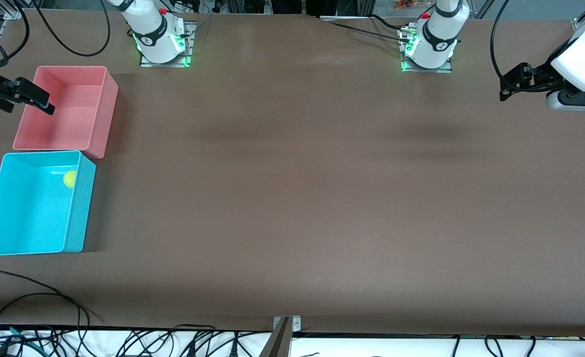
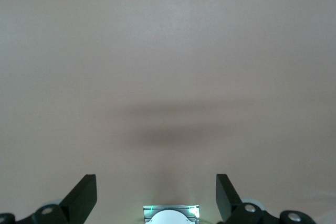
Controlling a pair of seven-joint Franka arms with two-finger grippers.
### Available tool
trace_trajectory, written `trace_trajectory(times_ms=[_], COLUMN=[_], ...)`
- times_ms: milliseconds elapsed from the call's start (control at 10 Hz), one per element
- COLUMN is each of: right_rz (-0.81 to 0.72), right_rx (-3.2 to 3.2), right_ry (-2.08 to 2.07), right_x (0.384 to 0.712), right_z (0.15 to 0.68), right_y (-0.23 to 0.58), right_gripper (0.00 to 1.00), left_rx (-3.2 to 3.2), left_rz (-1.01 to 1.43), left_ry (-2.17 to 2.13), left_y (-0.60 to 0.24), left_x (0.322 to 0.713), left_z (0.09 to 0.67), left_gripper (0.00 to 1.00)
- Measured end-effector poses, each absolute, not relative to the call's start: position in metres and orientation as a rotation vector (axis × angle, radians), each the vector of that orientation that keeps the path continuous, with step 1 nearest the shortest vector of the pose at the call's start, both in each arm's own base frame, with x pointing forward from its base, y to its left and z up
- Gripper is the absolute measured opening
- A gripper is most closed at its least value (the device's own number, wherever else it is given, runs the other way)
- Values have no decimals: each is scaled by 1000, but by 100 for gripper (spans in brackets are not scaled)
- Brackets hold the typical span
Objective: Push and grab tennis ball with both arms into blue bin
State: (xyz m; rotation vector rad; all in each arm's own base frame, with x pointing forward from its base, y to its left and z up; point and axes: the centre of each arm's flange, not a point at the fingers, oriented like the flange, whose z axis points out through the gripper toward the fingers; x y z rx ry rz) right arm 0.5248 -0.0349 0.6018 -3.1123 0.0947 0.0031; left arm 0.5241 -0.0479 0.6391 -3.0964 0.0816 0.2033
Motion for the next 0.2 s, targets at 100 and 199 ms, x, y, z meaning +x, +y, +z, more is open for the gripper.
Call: trace_trajectory(times_ms=[100,199], right_rz=[5,4], right_rx=[-3112,-3112], right_ry=[95,94], right_x=[524,523], right_z=[603,604], right_y=[-35,-35], right_gripper=[100,100], left_rx=[-3096,-3095], left_rz=[203,203], left_ry=[88,95], left_y=[-50,-52], left_x=[524,524], left_z=[639,639], left_gripper=[100,100])
